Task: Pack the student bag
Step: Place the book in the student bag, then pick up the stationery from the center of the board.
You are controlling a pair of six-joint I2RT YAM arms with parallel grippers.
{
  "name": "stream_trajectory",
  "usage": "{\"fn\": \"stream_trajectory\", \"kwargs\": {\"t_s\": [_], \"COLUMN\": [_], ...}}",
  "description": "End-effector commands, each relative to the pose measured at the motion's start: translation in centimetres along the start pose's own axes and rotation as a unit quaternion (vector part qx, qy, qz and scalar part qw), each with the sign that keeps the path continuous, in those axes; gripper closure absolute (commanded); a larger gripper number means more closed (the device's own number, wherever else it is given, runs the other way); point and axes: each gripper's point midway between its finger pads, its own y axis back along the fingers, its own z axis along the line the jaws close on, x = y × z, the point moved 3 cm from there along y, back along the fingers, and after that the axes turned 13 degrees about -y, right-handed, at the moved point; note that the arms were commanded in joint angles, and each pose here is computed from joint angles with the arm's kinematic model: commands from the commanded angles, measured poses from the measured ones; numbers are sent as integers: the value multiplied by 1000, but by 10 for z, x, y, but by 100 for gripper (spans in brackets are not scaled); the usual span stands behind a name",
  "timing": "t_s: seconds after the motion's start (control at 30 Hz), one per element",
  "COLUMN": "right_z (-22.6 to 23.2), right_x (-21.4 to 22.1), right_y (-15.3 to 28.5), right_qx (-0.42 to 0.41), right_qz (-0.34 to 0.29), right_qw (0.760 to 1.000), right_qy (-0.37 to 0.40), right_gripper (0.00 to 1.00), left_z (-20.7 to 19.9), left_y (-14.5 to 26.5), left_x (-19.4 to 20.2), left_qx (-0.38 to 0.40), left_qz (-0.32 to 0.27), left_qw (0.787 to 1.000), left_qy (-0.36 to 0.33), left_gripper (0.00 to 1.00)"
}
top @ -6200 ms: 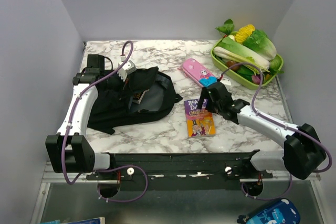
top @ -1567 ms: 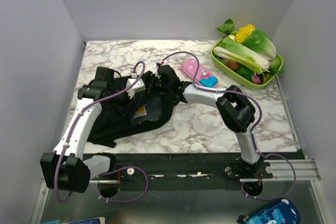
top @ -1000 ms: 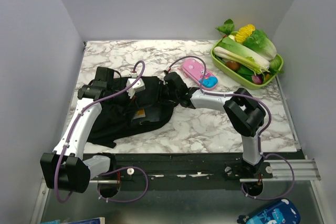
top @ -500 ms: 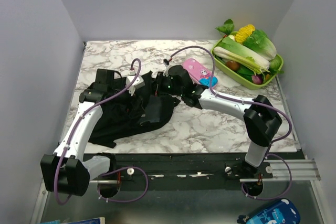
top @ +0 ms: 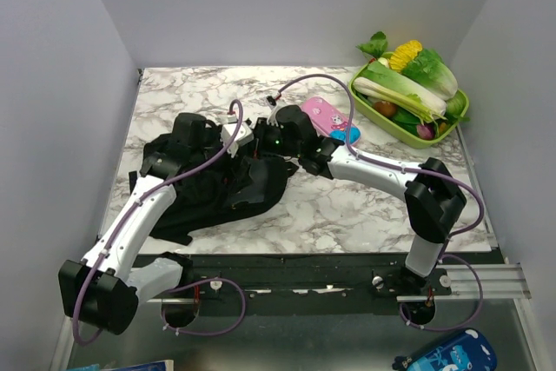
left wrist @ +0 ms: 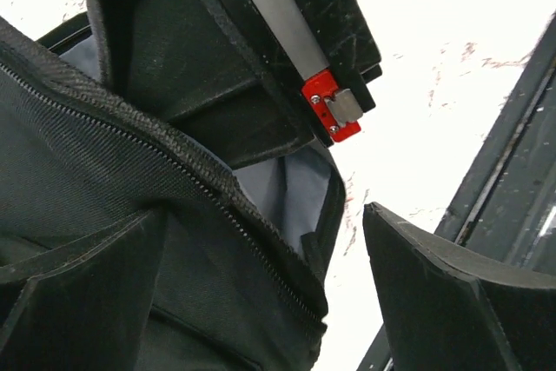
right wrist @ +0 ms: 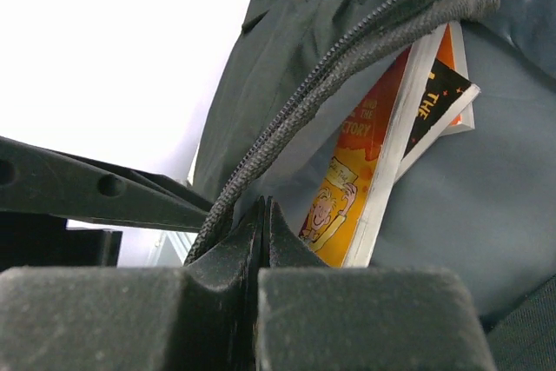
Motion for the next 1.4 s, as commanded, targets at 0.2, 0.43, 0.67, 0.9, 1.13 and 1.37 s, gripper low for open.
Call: {"fn": "stream_trajectory", "kwargs": {"t_s": [0.2, 0.43, 0.67, 0.9, 1.13, 1.37], "right_z": [9, -3, -87, -179, -225, -256], "right_x": [0, -12, -123, -194, -229, -251], "right_y": [4, 8, 57, 93, 101, 91], "right_qx": [4, 22, 206, 449, 453, 444], "right_qz": [1, -9, -132, -161, -143, -114], "right_qw": [1000, 999, 962, 842, 856, 872], "right_qy": [17, 22, 123, 253, 203, 171], "right_gripper": [93, 74, 0, 0, 0, 0], "left_z": [34, 38, 38, 33, 35, 35], "left_y": [3, 8, 14, 7, 7, 7], "left_x": [28, 21, 11, 12, 8, -1], "left_qx": [-134, -151, -149, -128, -124, -117], "left_qz": [87, 87, 87, 79, 77, 66], "left_qw": [986, 984, 985, 989, 989, 991], "left_qy": [-45, -39, -25, -10, -13, -16], "left_gripper": [47, 100, 100, 100, 100, 100]}}
